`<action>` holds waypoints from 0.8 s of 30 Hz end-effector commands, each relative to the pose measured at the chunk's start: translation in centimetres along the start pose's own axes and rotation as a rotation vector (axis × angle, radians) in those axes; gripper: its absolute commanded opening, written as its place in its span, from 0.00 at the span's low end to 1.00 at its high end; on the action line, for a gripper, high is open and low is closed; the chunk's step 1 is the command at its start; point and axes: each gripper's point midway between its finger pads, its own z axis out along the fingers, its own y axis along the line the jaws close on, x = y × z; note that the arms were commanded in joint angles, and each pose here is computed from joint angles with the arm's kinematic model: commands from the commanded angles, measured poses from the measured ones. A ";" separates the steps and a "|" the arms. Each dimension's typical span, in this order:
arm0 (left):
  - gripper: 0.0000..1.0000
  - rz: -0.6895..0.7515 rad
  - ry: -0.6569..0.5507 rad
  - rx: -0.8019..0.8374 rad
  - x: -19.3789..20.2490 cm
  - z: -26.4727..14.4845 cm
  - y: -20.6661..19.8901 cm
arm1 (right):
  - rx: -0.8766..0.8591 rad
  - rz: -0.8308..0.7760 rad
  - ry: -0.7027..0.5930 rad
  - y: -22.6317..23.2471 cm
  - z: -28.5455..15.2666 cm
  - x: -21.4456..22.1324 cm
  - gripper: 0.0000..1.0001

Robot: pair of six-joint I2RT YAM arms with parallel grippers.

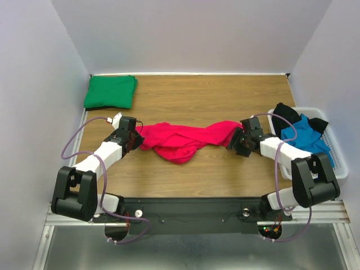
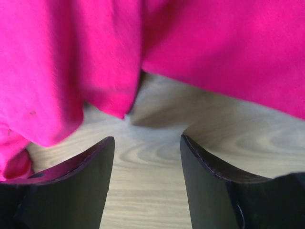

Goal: Fold and stack the t-shirts
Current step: Flatten the tshirt out

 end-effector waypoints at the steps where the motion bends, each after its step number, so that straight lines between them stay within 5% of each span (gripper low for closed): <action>1: 0.00 0.006 -0.017 -0.001 -0.1 -0.2 0.2 | -0.074 -0.014 -0.095 2.4 0.8 -2.9 0.62; 16: 0.00 0.013 -0.029 -0.002 -0.3 -0.5 0.3 | -0.014 0.007 -0.126 2.4 3.9 -4.6 0.46; 24: 0.00 0.022 -0.034 0.004 -0.8 -0.9 -0.1 | -0.137 -0.014 -0.097 4.5 2.3 -4.0 0.06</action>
